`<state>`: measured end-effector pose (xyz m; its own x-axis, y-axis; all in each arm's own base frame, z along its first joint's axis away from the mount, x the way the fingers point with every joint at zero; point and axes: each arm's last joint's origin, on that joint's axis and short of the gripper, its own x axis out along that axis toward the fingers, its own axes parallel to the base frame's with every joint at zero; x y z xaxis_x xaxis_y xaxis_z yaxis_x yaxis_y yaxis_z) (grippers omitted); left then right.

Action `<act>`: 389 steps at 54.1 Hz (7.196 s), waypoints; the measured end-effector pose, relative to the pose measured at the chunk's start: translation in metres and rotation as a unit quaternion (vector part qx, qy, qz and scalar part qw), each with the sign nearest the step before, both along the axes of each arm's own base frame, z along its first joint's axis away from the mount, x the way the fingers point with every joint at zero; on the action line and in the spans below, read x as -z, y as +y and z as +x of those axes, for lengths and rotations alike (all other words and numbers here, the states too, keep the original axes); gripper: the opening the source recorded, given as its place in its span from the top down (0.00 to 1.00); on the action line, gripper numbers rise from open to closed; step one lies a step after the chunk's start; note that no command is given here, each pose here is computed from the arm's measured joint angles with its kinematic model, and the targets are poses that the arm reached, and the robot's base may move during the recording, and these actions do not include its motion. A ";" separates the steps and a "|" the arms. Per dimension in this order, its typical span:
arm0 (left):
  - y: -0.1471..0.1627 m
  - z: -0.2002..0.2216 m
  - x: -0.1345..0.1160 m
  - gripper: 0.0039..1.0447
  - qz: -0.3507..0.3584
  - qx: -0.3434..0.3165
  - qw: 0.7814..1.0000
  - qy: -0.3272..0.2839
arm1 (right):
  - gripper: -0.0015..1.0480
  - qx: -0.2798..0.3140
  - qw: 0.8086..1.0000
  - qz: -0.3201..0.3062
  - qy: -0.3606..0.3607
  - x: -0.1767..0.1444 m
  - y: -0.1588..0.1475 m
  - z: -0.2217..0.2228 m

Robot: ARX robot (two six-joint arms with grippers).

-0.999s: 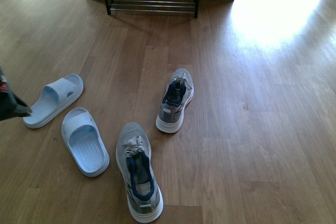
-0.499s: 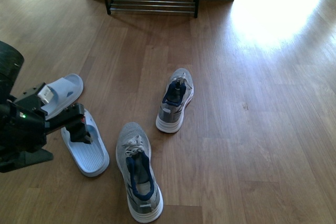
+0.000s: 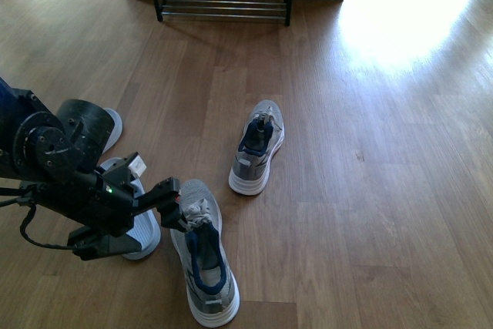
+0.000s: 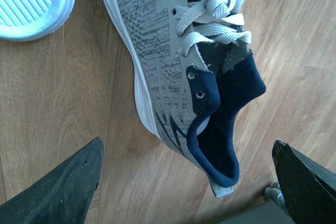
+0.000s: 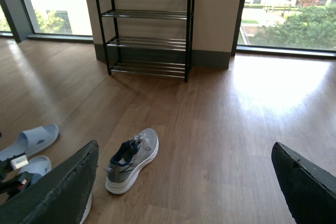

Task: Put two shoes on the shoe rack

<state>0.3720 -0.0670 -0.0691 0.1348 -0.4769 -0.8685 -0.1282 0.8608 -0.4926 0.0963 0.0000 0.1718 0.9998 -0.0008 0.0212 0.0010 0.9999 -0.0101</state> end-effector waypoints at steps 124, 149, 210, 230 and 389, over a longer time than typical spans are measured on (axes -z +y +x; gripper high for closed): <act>0.014 0.038 -0.055 0.98 0.169 -0.020 0.980 -0.101 | 0.09 0.000 1.000 0.000 0.000 0.000 0.000 0.000; 0.087 -0.054 -0.218 0.98 0.267 -0.145 0.923 -0.236 | 0.09 0.000 1.000 0.000 0.000 0.000 0.000 0.000; 0.067 -0.235 -0.253 0.98 0.436 -0.198 0.768 -0.426 | 0.09 0.000 1.000 0.000 0.000 0.000 0.000 0.000; 0.067 -0.235 -0.253 0.98 0.436 -0.198 0.768 -0.426 | 0.09 0.000 1.000 0.000 0.000 0.000 0.000 0.000; 0.067 -0.235 -0.253 0.98 0.435 -0.197 0.768 -0.426 | 0.09 -0.074 0.847 0.032 0.525 0.269 0.060 0.269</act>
